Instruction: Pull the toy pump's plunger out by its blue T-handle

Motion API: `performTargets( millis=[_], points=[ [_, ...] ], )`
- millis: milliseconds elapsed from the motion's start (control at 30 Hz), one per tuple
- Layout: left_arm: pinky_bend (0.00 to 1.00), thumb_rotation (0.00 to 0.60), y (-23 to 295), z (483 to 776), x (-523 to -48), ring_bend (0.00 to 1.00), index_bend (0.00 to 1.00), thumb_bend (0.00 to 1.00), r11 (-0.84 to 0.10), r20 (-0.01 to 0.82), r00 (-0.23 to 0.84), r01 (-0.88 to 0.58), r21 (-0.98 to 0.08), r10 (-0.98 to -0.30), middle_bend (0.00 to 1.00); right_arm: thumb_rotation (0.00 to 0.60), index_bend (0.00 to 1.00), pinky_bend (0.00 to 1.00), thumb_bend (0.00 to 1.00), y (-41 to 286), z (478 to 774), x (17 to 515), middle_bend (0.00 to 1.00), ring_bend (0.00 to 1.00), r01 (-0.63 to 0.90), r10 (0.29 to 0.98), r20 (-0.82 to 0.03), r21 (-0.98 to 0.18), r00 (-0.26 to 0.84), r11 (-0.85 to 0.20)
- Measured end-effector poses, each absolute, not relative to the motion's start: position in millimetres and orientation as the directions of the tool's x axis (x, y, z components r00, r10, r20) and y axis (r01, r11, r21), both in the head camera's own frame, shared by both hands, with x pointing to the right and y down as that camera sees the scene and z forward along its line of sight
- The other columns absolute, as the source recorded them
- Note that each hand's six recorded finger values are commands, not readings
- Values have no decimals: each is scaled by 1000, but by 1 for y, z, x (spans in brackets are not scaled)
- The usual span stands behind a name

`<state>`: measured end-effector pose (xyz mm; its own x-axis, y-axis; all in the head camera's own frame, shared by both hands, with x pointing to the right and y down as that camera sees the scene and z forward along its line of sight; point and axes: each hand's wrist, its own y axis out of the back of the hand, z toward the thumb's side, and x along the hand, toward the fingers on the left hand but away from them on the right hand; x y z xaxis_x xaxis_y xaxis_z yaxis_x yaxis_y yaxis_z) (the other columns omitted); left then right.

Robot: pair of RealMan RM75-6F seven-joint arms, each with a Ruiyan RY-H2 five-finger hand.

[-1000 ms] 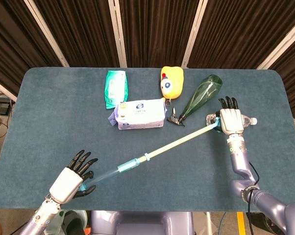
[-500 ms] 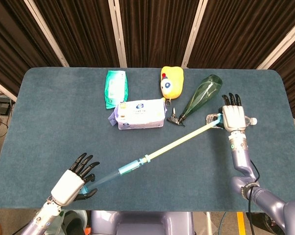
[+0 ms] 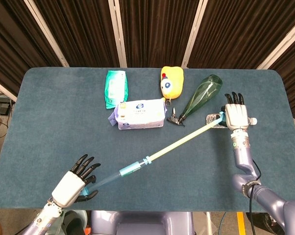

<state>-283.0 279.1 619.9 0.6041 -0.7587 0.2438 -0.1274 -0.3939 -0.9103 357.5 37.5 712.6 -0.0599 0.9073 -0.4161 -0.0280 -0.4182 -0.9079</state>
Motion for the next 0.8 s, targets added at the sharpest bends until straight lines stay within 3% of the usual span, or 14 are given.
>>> performTargets(
  millis=[33, 100, 200, 367, 433, 567, 800],
  points=[
    [10, 600, 278, 620, -283, 64, 576, 425, -392, 241, 603, -130, -911, -761, 217, 600, 572, 0, 416, 38, 713, 357, 85, 0, -25, 906, -419, -907, -60, -421],
    [29, 600, 275, 621, -282, 78, 560, 425, -385, 233, 599, -138, -913, -766, 221, 600, 481, 0, 415, 40, 714, 357, 64, 0, -18, 903, -426, -904, -60, -427],
    [41, 600, 270, 623, -278, 83, 523, 424, -388, 222, 606, -156, -908, -764, 222, 600, 412, 0, 396, 44, 714, 355, 46, 0, -7, 901, -431, -902, -57, -432],
    [41, 600, 250, 634, -270, 84, 367, 358, -411, 220, 615, -186, -893, -757, 216, 600, 109, 0, 345, 46, 707, 354, 1, 0, -24, 910, -410, -911, -56, -412],
    [41, 600, 241, 637, -268, 84, 267, 288, -401, 217, 611, -180, -898, -761, 207, 600, 41, 0, 328, 47, 706, 355, 0, 0, -36, 910, -409, -911, -61, -412],
    [41, 600, 237, 644, -270, 84, 141, 240, -417, 242, 597, -172, -892, -765, 196, 600, 4, 0, 303, 47, 704, 361, 0, 0, -59, 909, -409, -908, -83, -414],
    [41, 600, 229, 656, -281, 83, 79, 202, -433, 282, 556, -160, -887, -782, 191, 600, 0, 0, 272, 44, 702, 382, 0, 0, -159, 904, -397, -893, -161, -420]
  ],
)
